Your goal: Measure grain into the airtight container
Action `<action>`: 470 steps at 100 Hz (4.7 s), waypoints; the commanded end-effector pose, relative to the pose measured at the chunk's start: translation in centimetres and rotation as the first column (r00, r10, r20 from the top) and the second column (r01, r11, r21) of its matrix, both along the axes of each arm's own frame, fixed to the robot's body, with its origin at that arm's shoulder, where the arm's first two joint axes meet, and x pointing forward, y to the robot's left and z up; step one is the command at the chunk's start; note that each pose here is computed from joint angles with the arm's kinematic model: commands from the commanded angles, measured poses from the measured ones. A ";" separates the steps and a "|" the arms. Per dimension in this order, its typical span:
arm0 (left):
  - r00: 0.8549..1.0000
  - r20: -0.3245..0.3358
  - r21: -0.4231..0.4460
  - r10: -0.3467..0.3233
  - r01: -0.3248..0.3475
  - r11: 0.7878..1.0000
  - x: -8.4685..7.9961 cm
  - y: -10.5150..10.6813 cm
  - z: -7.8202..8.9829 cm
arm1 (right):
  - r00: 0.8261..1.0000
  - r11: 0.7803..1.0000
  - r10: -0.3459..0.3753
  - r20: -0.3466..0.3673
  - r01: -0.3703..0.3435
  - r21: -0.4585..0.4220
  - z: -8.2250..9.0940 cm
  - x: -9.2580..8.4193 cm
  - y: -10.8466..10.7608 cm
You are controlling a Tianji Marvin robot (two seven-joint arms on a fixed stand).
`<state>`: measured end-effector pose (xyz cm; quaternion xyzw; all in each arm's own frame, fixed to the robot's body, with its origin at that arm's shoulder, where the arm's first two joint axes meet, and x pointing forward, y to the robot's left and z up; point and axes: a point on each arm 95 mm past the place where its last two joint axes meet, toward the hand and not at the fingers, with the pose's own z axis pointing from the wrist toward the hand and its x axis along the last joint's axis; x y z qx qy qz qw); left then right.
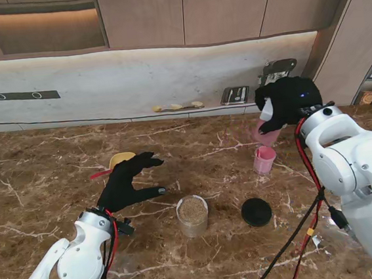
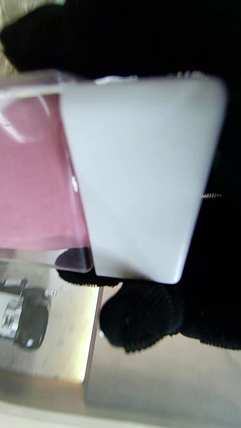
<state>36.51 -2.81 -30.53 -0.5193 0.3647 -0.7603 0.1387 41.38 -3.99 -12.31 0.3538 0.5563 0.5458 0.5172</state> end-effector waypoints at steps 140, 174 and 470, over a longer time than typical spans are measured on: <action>0.999 -0.025 -0.012 0.035 -0.035 0.999 -0.4 -0.9 -2.3 | 0.839 0.883 -0.463 -0.286 0.464 -0.069 -19.1 5.2 -10.5; 0.999 -0.035 -0.004 0.035 -0.035 0.999 -0.2 -1.0 -3.0 | 0.831 0.880 -0.474 -0.290 0.457 -0.128 -19.4 4.8 -10.8; 0.844 -0.490 0.186 -0.219 0.346 0.920 0.6 -2.9 -9.7 | 0.773 0.981 -0.176 -0.609 0.087 -0.173 -21.1 -8.4 3.4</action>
